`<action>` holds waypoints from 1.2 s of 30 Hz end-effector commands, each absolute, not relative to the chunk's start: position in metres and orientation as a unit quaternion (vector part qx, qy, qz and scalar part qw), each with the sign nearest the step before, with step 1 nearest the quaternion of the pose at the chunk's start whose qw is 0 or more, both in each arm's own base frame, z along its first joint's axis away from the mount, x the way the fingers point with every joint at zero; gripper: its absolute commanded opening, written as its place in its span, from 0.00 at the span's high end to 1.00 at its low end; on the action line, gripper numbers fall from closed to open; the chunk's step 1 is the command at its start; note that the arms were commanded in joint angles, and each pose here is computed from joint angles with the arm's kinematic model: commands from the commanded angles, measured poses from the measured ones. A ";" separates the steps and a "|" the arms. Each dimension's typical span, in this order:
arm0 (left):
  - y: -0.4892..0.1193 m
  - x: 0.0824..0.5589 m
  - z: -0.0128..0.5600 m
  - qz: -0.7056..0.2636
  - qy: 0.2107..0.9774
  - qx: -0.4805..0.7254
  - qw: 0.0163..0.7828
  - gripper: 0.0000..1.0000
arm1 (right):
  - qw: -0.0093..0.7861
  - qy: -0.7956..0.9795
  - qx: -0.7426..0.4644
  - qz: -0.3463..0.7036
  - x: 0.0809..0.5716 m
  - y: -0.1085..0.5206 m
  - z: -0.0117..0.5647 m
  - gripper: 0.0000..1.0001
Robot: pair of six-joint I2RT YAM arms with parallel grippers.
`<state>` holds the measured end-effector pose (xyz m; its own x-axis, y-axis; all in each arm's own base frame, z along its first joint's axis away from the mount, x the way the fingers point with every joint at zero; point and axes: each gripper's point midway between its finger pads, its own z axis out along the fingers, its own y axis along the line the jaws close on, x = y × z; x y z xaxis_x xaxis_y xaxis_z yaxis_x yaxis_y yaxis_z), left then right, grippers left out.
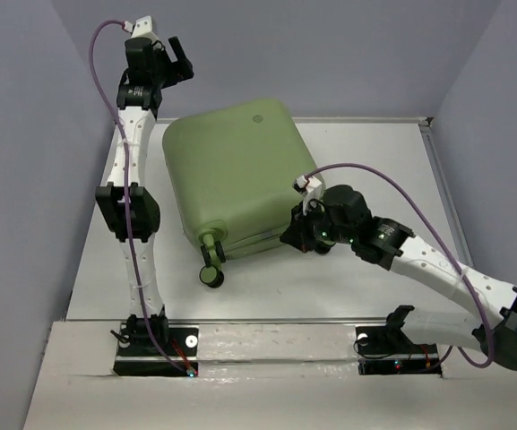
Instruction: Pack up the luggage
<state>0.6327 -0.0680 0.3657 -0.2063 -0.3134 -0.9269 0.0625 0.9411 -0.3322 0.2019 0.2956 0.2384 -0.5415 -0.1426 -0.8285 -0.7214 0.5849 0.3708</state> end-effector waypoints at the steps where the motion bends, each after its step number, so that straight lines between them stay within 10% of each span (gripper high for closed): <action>1: -0.072 0.646 0.351 -0.212 0.755 -0.043 0.619 0.01 | 0.382 0.827 -0.247 0.330 0.211 0.292 0.210 0.93; 16: -0.157 0.670 0.222 -0.300 0.776 0.113 0.543 0.03 | 0.417 0.876 -0.163 0.181 0.301 0.281 0.168 0.93; 36: -0.164 0.456 0.114 -0.235 0.882 -0.058 0.404 0.04 | 0.461 0.816 -0.147 0.317 0.438 0.291 0.229 0.93</action>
<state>0.5570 -0.1265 0.2546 -0.2627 -0.2841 -0.9221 0.2765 0.8934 -0.3541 0.3720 0.2247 0.1460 -0.7479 -0.0481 -0.6621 -0.3187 0.9009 0.2947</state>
